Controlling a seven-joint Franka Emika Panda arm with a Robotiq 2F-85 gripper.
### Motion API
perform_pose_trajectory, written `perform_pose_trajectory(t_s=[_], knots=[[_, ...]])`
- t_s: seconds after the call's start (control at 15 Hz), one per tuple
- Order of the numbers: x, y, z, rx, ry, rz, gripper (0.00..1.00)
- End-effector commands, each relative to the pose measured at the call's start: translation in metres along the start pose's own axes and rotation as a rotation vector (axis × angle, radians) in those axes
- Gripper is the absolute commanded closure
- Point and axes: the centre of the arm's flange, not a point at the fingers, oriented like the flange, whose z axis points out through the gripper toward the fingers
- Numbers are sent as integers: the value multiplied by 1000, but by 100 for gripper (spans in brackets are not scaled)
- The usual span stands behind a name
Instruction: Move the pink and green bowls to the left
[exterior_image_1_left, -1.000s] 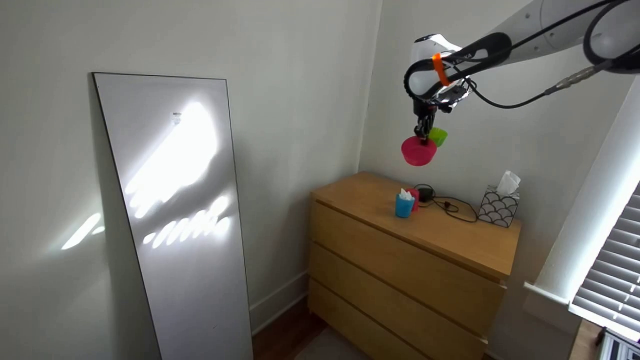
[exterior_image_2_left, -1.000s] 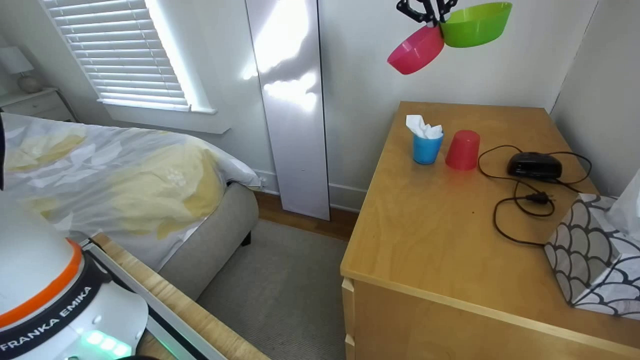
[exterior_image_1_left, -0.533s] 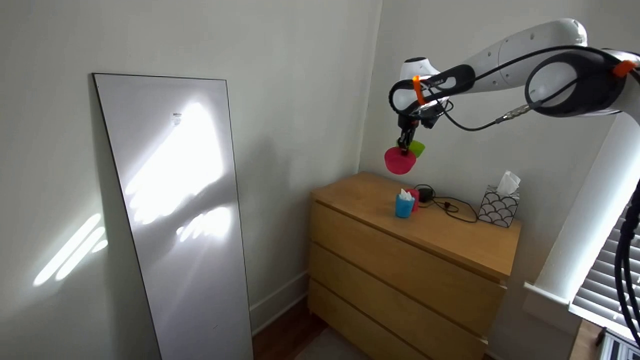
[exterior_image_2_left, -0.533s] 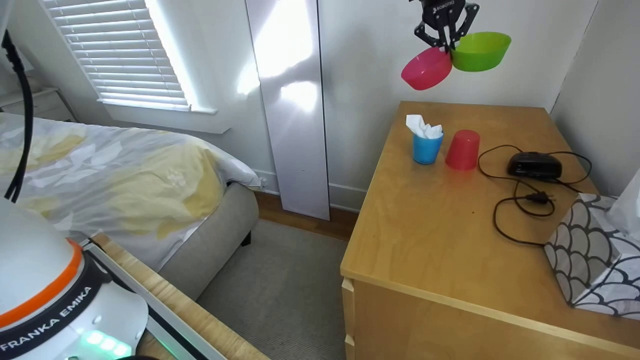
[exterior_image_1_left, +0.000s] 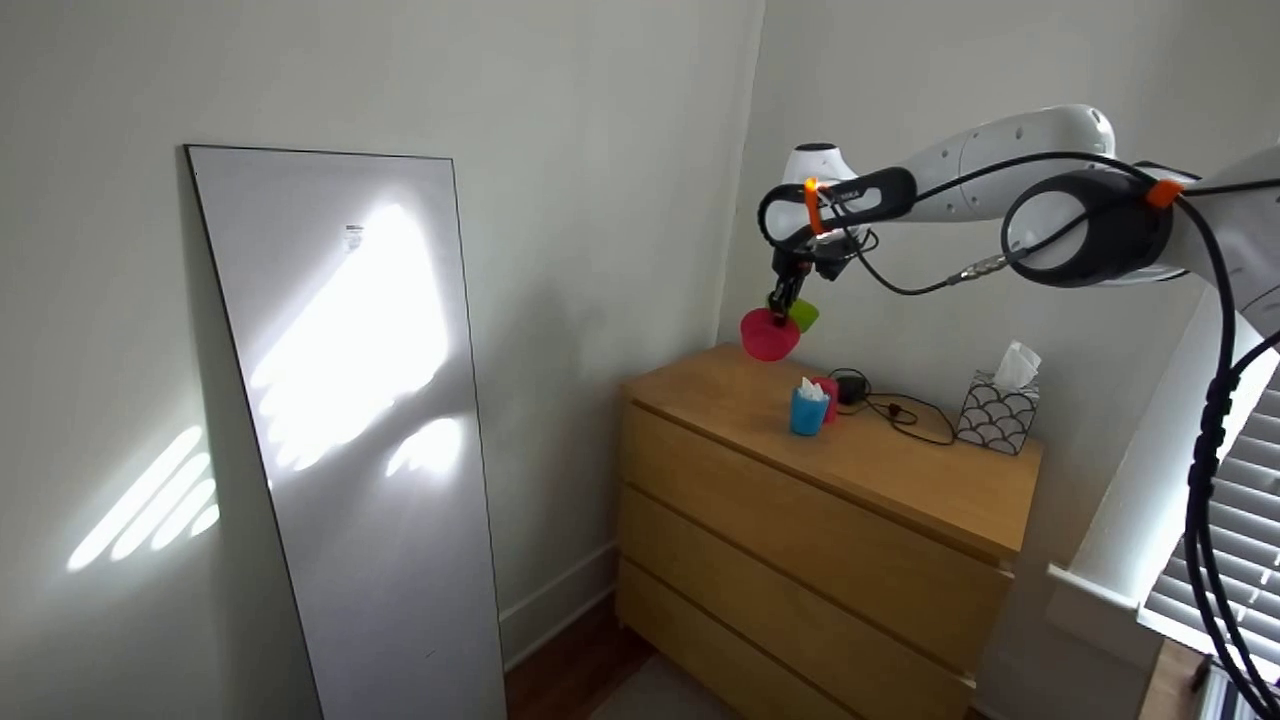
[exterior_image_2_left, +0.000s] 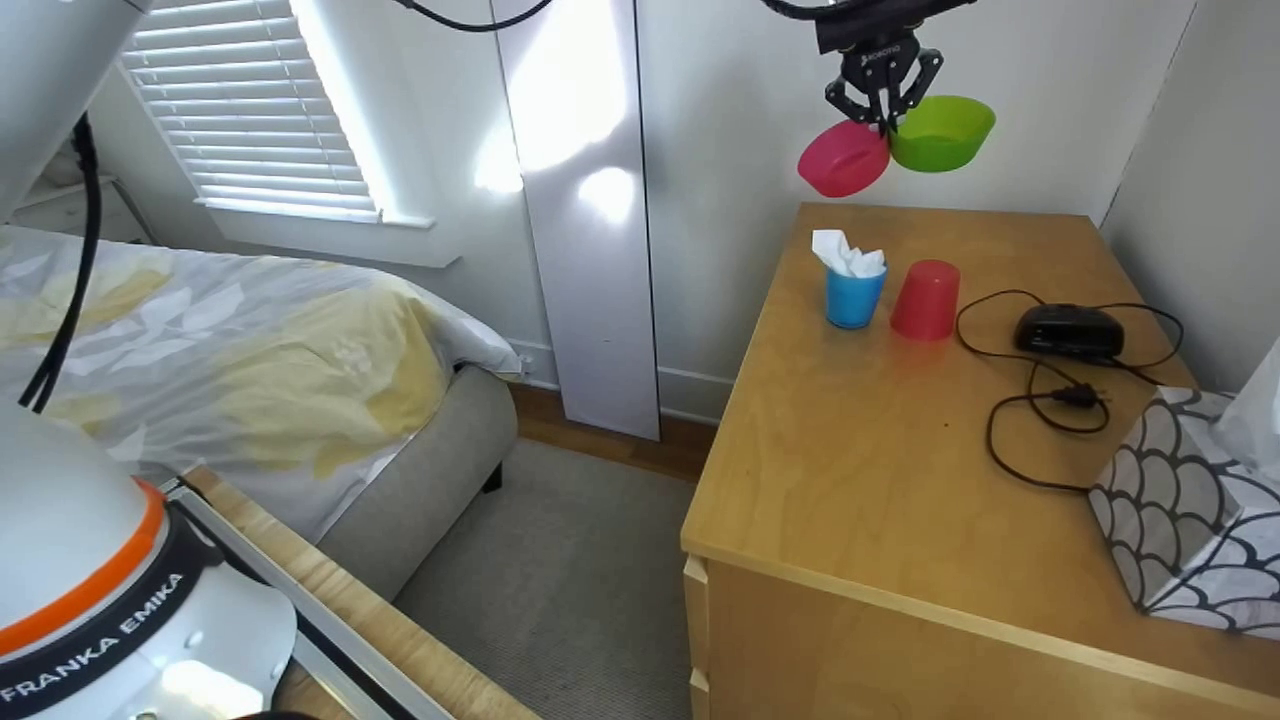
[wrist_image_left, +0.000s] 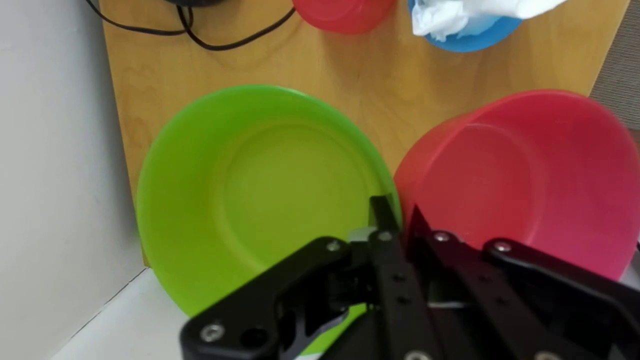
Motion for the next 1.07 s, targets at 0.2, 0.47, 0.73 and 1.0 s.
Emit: perform_pose_trajectory(t_s=[0.2,0.47,0.73,1.0], knots=[[9,9,3,21,11,0,98],[19,26,31,46,36,-13,98],[18,43,69,116,46,-41,98],[15,56,108,167,70,-40,98]])
